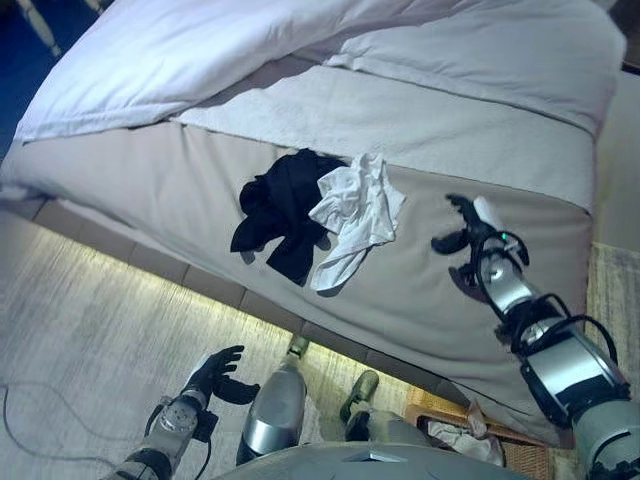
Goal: Pick up the clothes from the bed and place them into the basket
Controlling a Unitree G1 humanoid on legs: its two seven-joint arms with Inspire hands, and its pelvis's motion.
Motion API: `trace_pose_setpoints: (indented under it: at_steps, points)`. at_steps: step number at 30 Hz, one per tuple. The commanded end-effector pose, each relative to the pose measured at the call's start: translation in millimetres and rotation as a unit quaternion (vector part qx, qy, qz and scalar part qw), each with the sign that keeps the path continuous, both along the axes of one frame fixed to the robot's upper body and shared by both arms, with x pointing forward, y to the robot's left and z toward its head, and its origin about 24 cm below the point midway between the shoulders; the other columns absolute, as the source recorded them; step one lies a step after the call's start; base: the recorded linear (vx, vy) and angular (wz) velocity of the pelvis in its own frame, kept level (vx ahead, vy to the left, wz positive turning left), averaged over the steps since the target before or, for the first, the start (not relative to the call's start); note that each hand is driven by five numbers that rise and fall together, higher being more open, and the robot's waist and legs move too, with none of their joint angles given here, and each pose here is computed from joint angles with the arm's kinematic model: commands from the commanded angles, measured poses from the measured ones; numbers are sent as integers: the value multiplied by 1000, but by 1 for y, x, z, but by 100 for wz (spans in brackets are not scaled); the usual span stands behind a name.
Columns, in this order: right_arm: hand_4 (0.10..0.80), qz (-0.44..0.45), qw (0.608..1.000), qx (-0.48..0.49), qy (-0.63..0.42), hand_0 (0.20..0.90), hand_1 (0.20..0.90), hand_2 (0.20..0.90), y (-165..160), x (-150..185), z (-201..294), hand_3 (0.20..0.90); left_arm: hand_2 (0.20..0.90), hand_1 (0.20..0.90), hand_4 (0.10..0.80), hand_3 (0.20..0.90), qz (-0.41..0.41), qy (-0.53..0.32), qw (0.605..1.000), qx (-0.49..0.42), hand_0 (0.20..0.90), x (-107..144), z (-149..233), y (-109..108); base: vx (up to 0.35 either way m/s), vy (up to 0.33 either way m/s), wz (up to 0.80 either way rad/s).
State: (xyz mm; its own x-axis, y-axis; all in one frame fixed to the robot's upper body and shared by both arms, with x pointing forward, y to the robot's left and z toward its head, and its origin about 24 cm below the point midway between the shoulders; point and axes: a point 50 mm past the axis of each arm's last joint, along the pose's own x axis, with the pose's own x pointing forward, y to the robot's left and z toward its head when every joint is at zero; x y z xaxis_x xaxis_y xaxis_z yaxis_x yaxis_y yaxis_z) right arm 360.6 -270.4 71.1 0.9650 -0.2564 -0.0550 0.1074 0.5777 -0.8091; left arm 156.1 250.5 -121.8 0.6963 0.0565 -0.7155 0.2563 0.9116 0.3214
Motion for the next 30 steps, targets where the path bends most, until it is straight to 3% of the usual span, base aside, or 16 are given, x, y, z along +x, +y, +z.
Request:
trace_pose_setpoints:
  at_steps: [1, 12, 18, 23, 24, 25, 30]
  points:
    - [800, 26, 993, -48, -103, 900, 900, 900, 6, 19, 55, 900, 900, 900, 800, 900, -22, -50, 998, 15, 900, 14, 18, 18, 4, 29, 19]
    - [800, -9, 988, -65, -140, 900, 900, 900, 6, 38, 105, 900, 900, 900, 800, 900, -17, -97, 995, 9, 900, 32, 36, 25, 5, 8, 14]
    - [800, -22, 983, -75, -168, 900, 900, 900, 3, 43, 139, 900, 900, 900, 800, 900, -20, -103, 994, -9, 900, 36, 39, 18, -82, 113, 8]
    - [800, -49, 997, -41, -45, 900, 900, 900, -13, 41, 119, 900, 900, 900, 800, 900, -7, -117, 993, -20, 900, 38, 42, 19, -80, 91, 2]
    - [306, -62, 997, -33, -16, 476, 476, 476, -18, 39, 112, 406, 900, 900, 800, 900, -2, -120, 993, -21, 900, 40, 43, 20, -57, 74, -3]
    - [100, -68, 997, -26, 3, 300, 300, 300, -21, 37, 106, 200, 900, 900, 800, 900, 4, -120, 993, -21, 900, 40, 43, 21, -14, 56, -1]
    - [100, -93, 995, 3, 24, 300, 300, 300, -30, 31, 90, 200, 900, 900, 800, 900, 2, -121, 992, -24, 900, 42, 45, 20, 8, 6, 2]
